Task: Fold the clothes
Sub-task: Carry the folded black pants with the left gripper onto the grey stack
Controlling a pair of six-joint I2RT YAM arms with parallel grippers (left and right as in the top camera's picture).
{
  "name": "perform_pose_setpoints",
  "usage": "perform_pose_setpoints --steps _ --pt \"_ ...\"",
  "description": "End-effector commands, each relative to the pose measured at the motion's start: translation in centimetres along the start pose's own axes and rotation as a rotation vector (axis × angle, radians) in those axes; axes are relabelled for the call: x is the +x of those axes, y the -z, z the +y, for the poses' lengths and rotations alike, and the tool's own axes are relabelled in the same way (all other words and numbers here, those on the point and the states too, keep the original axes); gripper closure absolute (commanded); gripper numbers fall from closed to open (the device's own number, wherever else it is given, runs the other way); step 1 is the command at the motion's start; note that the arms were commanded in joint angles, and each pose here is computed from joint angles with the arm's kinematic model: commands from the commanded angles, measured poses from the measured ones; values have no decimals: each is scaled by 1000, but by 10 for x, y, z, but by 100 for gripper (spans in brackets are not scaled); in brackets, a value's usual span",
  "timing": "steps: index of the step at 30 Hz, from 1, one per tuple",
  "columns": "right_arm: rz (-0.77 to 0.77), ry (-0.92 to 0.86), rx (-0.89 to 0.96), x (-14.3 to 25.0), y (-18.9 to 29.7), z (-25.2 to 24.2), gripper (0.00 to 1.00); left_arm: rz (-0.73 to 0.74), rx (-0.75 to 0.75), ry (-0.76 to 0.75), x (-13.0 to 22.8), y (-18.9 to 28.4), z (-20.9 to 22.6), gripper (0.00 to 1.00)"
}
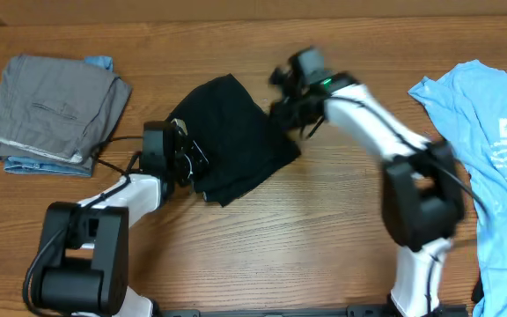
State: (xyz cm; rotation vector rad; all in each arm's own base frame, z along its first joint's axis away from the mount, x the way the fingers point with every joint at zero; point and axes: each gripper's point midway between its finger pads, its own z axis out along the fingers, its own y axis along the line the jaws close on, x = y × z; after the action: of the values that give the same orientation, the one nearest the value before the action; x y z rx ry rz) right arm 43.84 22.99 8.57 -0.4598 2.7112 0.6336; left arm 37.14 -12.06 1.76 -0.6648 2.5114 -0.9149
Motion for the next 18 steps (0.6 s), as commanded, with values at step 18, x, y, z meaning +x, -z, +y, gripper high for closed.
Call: perform_pose_setpoints --steps 18 --pt "-486 -379 236 -21 287 -94 0 -217 -340 -660 -129 156 -117 96"
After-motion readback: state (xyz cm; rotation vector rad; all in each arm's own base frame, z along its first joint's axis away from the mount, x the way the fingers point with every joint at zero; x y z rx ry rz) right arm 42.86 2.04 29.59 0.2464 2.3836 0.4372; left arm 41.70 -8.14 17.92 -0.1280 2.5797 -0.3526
